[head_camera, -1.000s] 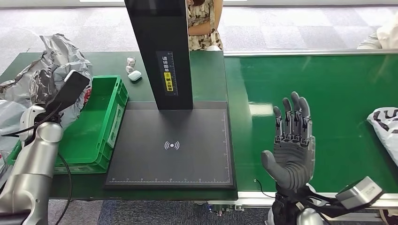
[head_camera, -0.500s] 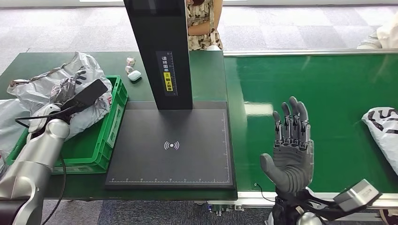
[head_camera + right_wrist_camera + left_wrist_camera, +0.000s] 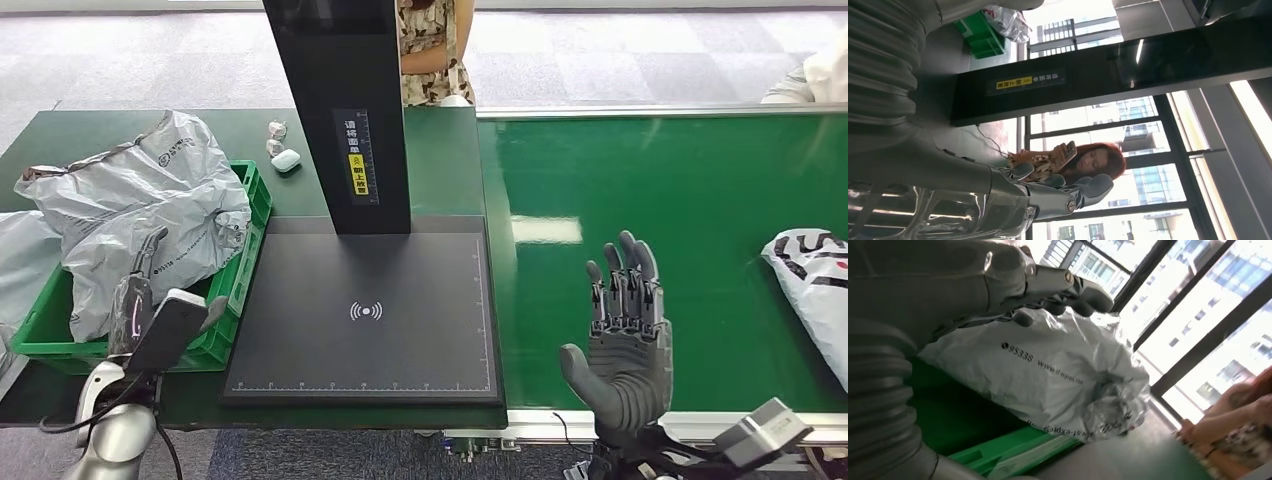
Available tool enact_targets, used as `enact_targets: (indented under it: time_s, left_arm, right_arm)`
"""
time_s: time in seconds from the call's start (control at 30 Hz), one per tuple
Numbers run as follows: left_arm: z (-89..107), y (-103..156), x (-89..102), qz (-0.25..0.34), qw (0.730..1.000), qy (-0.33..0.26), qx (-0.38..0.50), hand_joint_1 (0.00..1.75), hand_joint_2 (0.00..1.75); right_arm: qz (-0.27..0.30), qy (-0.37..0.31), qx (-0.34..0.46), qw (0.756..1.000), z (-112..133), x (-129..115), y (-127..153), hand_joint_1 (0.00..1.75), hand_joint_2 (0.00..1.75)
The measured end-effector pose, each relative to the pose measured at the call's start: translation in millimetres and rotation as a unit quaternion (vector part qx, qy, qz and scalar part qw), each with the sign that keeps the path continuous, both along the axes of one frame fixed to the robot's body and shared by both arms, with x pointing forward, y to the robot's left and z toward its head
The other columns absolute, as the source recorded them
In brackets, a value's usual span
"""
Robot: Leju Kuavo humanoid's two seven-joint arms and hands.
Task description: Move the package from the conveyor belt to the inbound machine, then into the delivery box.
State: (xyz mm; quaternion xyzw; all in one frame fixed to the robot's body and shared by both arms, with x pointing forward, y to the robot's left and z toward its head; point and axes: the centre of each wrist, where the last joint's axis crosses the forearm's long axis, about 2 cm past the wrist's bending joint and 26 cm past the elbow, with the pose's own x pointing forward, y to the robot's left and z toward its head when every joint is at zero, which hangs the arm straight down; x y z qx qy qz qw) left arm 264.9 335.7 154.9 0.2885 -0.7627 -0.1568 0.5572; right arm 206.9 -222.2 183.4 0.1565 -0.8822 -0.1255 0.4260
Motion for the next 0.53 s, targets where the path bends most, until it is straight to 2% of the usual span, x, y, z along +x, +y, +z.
enact_targets:
  time_s: [0.17,0.27,0.37,0.4,0.5,0.53]
  left_arm:
    - [-0.2,-20,-56.8,0.037,0.982,-0.112,-0.146,0.00,1.75]
    - [2.8,-36,-87.8,0.057,0.965,-0.177,-0.186,0.00,1.75]
    - [8.0,-52,-105.2,0.047,0.963,-0.176,-0.200,0.00,1.75]
    - [8.7,-58,-107.6,0.035,0.965,-0.158,-0.206,0.00,1.75]
    - [8.0,-80,-108.5,-0.029,0.968,-0.082,-0.235,0.00,1.75]
    - [7.6,-84,-108.4,-0.042,0.968,-0.069,-0.239,0.00,1.75]
  right_arm:
    - [-0.009,0.034,-0.002,0.999,-5,-2,-1,0.00,1.75]
    - [-0.016,0.056,-0.015,0.998,-12,-3,-1,0.00,1.75]
    - [-0.026,0.073,-0.038,0.996,-19,-5,0,0.00,0.44]
    - [-0.025,0.078,-0.048,0.995,-21,-5,0,0.00,0.44]
    - [0.007,0.089,-0.096,0.991,-29,-5,8,0.00,1.75]
    - [0.016,0.090,-0.107,0.990,-31,-5,10,0.00,1.75]
